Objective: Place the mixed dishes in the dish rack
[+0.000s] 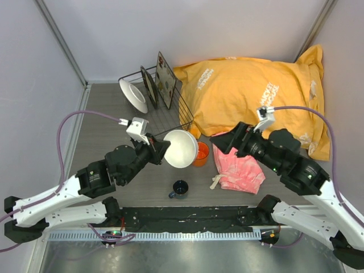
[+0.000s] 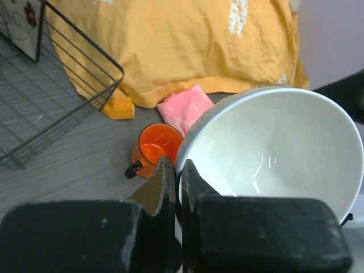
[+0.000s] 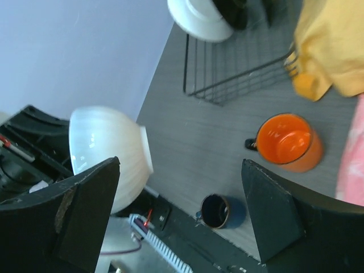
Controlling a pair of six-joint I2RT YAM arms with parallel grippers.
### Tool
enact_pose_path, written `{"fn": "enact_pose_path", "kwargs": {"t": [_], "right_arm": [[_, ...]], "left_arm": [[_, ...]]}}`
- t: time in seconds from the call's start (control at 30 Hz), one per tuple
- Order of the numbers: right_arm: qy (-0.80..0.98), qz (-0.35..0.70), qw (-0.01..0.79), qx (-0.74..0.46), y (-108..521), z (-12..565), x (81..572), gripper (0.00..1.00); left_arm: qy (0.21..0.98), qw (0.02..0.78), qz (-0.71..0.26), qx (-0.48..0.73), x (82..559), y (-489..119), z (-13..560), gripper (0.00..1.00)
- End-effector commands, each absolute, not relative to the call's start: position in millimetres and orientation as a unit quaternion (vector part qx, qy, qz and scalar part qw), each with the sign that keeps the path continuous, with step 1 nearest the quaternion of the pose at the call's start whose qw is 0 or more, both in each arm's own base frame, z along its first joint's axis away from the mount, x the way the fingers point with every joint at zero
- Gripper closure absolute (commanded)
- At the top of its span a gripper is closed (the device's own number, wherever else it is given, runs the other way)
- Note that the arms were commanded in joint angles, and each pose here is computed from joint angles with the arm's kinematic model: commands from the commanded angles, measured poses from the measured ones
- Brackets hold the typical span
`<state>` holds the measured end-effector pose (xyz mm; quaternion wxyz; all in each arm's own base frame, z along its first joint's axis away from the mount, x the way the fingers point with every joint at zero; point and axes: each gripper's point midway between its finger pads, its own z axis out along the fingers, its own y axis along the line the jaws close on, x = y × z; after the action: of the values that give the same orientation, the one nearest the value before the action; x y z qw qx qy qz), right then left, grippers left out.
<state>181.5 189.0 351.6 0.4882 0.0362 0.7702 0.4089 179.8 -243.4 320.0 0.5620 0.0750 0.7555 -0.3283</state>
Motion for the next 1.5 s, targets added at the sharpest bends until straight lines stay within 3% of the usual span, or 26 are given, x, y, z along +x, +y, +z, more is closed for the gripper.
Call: {"fn": "enact_pose_path", "kwargs": {"t": [0.0, 0.4, 0.97, 1.47], "right_arm": [[0.727, 0.529, 0.438, -0.014, 232.9, 372.7, 161.3, 0.05], [0.679, 0.603, 0.415, -0.055, 250.7, 380.3, 142.0, 0.03], [0.72, 0.537, 0.431, -0.091, 271.9, 348.2, 175.9, 0.03], [0.699, 0.535, 0.464, -0.098, 278.8, 350.9, 192.8, 0.03]], "left_arm": [[0.733, 0.597, -0.327, 0.016, 190.7, -223.6, 344.0, 1.0], [0.734, 0.599, -0.32, 0.016, 199.0, -224.2, 339.4, 1.0], [0.693, 0.515, -0.505, 0.008, 248.3, -247.3, 348.4, 1.0], [0.68, 0.493, -0.542, 0.007, 241.0, -248.5, 345.6, 1.0]]}}
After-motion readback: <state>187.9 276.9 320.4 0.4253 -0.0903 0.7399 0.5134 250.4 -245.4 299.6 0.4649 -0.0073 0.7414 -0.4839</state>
